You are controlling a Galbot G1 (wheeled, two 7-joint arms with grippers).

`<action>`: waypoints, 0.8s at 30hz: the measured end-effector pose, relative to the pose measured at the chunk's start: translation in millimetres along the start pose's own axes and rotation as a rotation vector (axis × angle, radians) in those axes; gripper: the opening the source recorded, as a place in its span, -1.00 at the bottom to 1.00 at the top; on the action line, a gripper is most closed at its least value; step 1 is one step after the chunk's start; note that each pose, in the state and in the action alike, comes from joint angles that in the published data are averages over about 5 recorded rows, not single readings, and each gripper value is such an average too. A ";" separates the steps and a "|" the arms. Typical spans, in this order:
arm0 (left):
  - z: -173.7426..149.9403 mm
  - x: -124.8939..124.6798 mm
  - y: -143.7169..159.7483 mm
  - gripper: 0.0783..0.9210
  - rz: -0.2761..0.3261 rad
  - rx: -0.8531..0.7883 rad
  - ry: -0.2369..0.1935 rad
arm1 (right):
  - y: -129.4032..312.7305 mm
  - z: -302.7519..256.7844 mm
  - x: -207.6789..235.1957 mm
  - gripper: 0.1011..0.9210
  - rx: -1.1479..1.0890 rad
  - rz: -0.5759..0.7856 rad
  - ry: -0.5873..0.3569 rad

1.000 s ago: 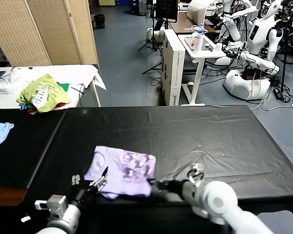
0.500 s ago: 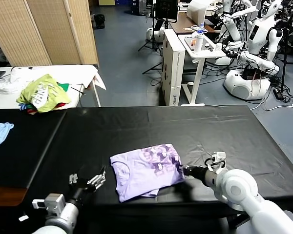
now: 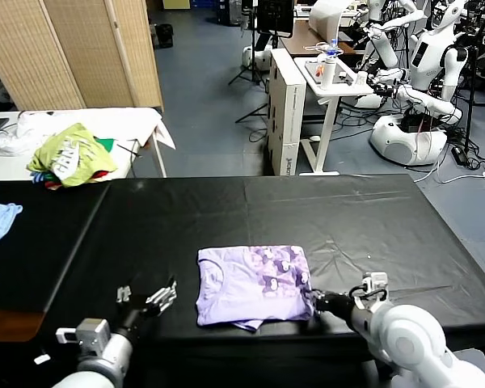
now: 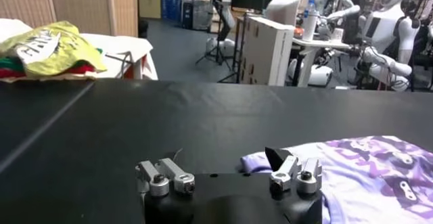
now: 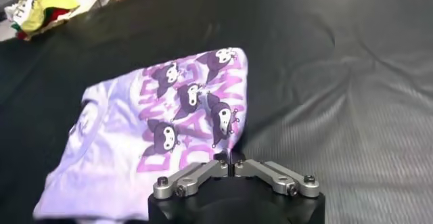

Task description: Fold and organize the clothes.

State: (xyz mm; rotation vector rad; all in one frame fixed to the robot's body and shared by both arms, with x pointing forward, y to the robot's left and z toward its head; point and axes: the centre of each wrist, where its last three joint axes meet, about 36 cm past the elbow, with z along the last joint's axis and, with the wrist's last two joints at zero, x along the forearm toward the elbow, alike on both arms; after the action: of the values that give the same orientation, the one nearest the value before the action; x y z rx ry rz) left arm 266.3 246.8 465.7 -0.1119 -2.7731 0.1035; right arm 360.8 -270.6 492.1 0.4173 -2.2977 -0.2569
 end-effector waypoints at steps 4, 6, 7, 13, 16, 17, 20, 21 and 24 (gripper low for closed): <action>0.4 0.0 -1.2 0.97 0.002 0.004 0.002 | 4.5 -4.0 11.1 0.33 0.049 0.038 -0.051; 0.7 0.7 -0.8 0.97 0.001 0.004 0.003 | 6.5 -6.0 14.4 0.64 0.069 0.044 -0.087; 0.8 0.9 -0.6 0.97 0.000 0.003 0.004 | 7.2 -6.9 15.1 0.74 0.077 0.045 -0.111; 1.2 -1.1 -1.5 0.97 -0.003 0.012 0.000 | 6.5 -4.7 -1.9 0.96 0.132 0.059 -0.266; 2.5 -1.9 -3.3 0.97 -0.004 0.021 0.000 | 3.5 4.5 -16.4 0.96 0.200 0.093 -0.275; 3.1 -1.7 -3.6 0.97 -0.005 0.022 0.001 | 1.9 8.3 -20.5 0.97 0.229 0.107 -0.267; 4.4 -0.2 -3.4 0.97 -0.010 0.025 0.004 | -2.7 20.3 -30.1 0.97 0.316 0.148 -0.228; 4.6 0.1 -3.2 0.97 -0.011 0.025 0.004 | -3.5 24.1 -32.5 0.97 0.340 0.158 -0.216; 3.8 -0.1 -2.8 0.97 -0.012 0.026 0.000 | -4.5 32.8 -36.4 0.97 0.392 0.182 -0.203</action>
State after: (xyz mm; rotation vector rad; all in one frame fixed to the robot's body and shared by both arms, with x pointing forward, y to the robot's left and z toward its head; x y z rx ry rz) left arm 264.8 243.8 462.4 -0.0886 -2.7711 0.1367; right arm 361.4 -259.3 444.2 0.3862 -2.5704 0.2590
